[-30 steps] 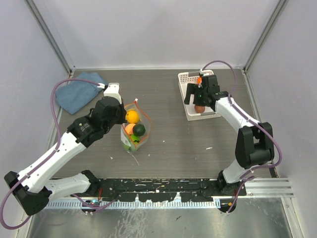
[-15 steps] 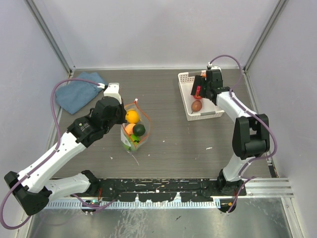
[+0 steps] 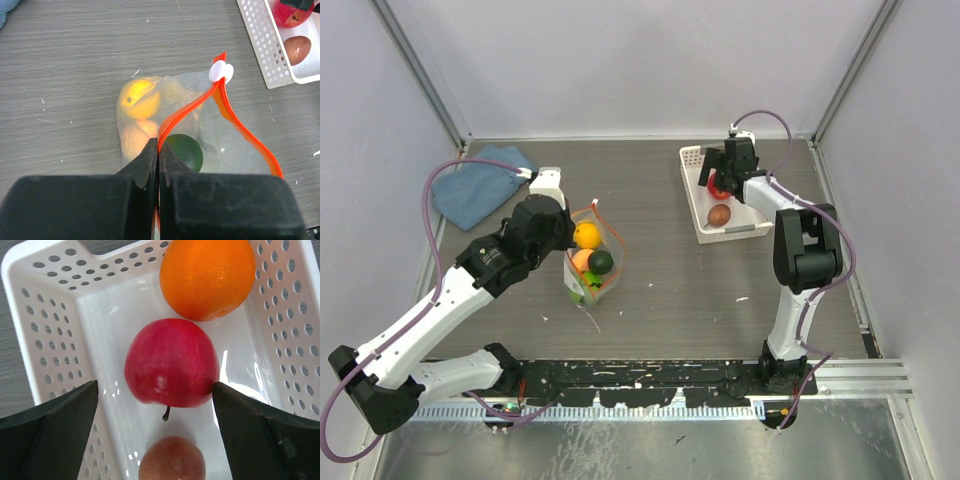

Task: Place the food in the zip-top bag and seal the zipper
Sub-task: Pick up the fake fruit from the bin.

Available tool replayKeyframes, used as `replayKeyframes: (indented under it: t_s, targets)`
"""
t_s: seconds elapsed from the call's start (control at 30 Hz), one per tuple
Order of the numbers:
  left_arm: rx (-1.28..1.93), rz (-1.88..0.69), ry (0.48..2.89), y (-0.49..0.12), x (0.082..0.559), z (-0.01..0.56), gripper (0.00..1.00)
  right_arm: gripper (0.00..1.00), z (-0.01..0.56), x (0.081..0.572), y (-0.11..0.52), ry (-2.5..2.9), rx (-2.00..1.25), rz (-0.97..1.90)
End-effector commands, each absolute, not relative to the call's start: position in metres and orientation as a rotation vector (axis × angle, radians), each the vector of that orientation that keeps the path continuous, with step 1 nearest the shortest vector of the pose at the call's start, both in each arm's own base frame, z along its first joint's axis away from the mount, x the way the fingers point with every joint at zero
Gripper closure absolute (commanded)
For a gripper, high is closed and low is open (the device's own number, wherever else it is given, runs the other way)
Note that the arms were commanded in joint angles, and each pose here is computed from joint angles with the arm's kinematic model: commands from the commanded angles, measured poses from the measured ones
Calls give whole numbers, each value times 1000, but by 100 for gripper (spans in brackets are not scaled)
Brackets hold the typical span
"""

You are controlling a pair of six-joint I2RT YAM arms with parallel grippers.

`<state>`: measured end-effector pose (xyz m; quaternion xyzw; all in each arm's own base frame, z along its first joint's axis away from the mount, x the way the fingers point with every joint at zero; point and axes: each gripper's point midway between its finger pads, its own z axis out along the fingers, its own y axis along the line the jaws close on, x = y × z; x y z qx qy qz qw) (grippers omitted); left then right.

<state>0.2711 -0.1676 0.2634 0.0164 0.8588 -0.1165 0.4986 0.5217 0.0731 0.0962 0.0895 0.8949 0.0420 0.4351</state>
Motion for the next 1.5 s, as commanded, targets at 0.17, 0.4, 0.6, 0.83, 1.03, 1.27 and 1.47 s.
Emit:
replayKeyframes:
  t_s: [0.17,0.4,0.6,0.83,1.03,1.27,1.47]
  targets:
    - [30,-315,2010,-168,275,285,100,0,104,559,64,2127,274,62]
    - [29,-317,2008,-167,274,286,100,0,84,560,61,2153,263,56]
    - [32,-316,2012,-169,275,285,100,0,72,564,61,2166,235,68]
    - [32,-313,2015,-169,276,283,100,1,66,565,58,2163,219,60]
    - [36,-310,2019,-170,277,282,100,13,82,562,58,2132,199,71]
    - [30,-300,2017,-168,277,282,100,37,107,551,58,2096,188,79]
    - [23,-290,2010,-165,277,284,100,37,126,533,55,2085,187,77]
